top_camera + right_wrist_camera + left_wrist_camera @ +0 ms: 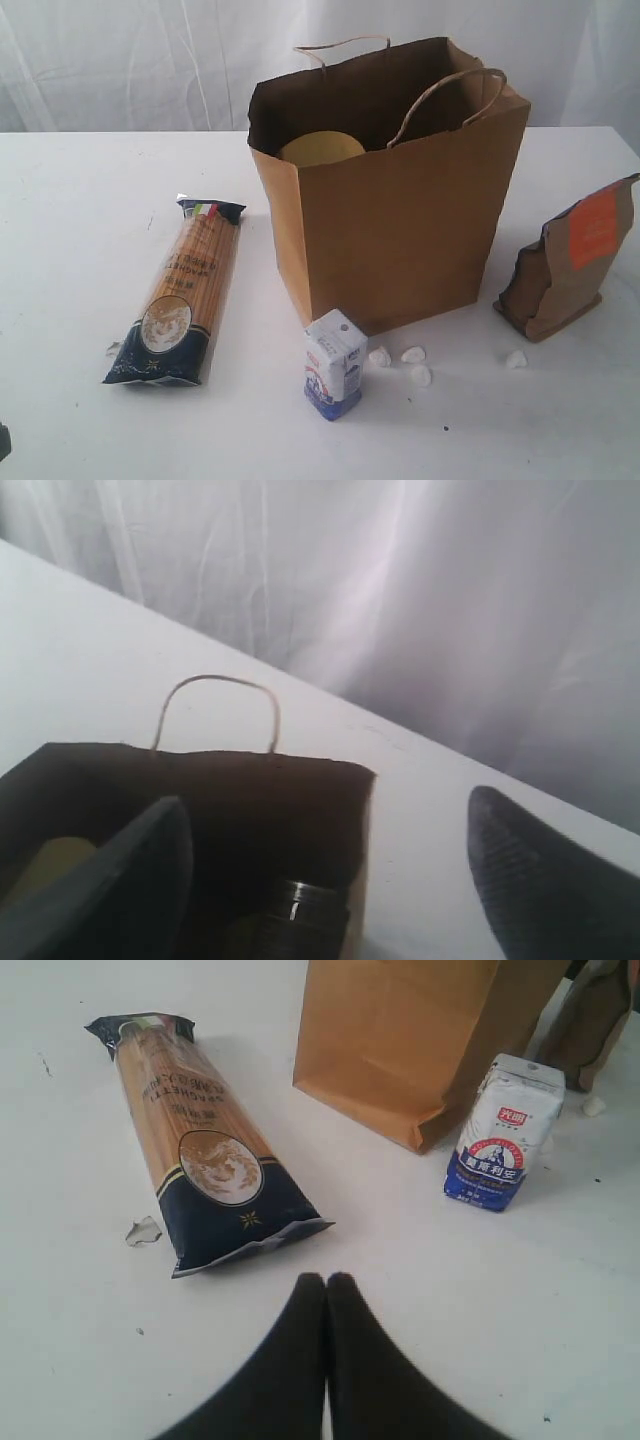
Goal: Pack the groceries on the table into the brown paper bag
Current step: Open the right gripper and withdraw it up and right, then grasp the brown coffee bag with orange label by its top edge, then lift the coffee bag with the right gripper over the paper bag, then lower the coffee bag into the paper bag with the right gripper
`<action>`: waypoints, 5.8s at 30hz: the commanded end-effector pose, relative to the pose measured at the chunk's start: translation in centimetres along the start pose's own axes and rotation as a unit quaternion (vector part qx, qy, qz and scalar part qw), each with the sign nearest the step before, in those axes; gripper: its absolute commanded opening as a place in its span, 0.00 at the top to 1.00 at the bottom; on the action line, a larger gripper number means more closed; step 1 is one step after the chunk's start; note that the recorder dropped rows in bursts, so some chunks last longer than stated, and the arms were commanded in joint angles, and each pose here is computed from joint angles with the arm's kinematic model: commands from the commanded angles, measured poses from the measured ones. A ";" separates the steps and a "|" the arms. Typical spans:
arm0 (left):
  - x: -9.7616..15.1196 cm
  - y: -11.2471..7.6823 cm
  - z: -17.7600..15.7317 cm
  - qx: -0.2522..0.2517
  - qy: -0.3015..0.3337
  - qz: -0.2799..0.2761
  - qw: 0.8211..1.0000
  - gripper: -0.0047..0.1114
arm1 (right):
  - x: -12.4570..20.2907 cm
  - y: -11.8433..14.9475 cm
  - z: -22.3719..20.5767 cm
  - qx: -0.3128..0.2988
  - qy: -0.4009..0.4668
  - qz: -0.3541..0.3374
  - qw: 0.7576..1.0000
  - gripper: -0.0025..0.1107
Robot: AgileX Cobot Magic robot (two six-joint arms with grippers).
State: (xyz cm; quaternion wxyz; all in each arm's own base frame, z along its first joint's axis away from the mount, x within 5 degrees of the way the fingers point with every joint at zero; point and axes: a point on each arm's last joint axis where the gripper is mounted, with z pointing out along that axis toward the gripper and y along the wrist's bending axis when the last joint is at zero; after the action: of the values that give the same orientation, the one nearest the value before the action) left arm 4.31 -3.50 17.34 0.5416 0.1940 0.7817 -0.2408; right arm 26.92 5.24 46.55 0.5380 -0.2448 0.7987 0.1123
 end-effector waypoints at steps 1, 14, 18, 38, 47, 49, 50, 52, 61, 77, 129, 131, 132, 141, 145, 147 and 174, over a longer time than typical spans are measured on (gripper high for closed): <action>0.1 0.0 0.0 0.001 0.000 0.000 1.000 0.96 | 0.0 -1.5 -3.6 0.077 0.000 0.027 0.997 0.36; 0.1 0.0 0.0 0.001 0.000 0.000 1.000 0.96 | 3.2 -2.4 -9.6 0.211 0.123 0.162 0.956 0.36; 0.1 0.0 0.0 0.001 0.000 0.000 1.000 0.96 | 5.0 -2.5 -8.7 0.201 0.170 0.199 0.944 0.36; 0.1 0.0 0.0 0.001 0.000 0.000 1.000 0.96 | 16.0 -6.0 4.0 0.186 0.212 0.470 0.836 0.36; 0.1 0.0 0.0 0.001 0.000 0.000 1.000 0.96 | 19.3 -6.2 9.9 0.170 0.261 0.465 0.829 0.36; 0.1 0.0 0.0 0.001 0.000 0.000 1.000 0.96 | 20.6 -6.4 11.3 0.168 0.282 0.457 0.827 0.36; 0.1 0.0 0.0 0.001 0.000 0.000 1.000 0.96 | 21.5 -6.4 11.9 0.159 0.306 0.441 0.829 0.40; 0.1 0.0 0.0 0.001 0.000 0.000 1.000 0.96 | 22.1 -6.4 11.9 0.155 0.332 0.427 0.826 0.54; 0.1 0.0 0.0 0.001 0.000 0.000 1.000 0.96 | 18.0 -5.9 8.2 0.146 0.280 0.316 0.895 0.98; 0.1 0.0 0.0 0.001 0.000 0.000 1.000 0.96 | 6.6 -2.2 -4.4 0.183 0.021 0.198 0.963 0.98; 0.1 0.0 0.0 0.001 0.000 0.000 1.000 0.96 | -0.9 2.5 5.7 -0.047 -0.031 0.018 0.998 0.98; 0.1 0.0 0.0 0.001 0.000 0.000 1.000 0.96 | -0.7 2.4 6.2 -0.046 -0.028 0.018 0.998 0.98; 0.1 0.0 0.0 0.001 0.000 0.000 1.000 0.96 | -0.7 2.3 6.4 -0.045 -0.028 0.015 0.998 0.98; 0.1 0.0 0.0 0.001 0.000 0.000 1.000 0.96 | 0.4 1.8 8.9 -0.045 -0.006 0.006 0.999 0.98; 0.1 0.0 0.0 0.001 0.000 0.000 1.000 0.96 | 1.1 1.8 9.7 -0.055 0.013 0.009 0.998 0.98; 0.1 0.0 0.0 0.001 0.000 0.000 1.000 0.96 | 1.5 1.8 10.2 -0.061 0.026 0.011 0.998 0.98; 0.1 0.0 0.0 0.001 0.000 0.000 1.000 0.96 | 6.7 1.6 13.7 -0.092 0.215 0.005 0.972 0.95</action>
State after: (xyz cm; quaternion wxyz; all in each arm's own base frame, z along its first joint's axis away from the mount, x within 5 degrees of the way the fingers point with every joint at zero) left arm 4.31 -3.50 17.34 0.5416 0.1940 0.7817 -0.2408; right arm 35.81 11.04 35.11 0.3620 -0.2883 0.8749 0.1430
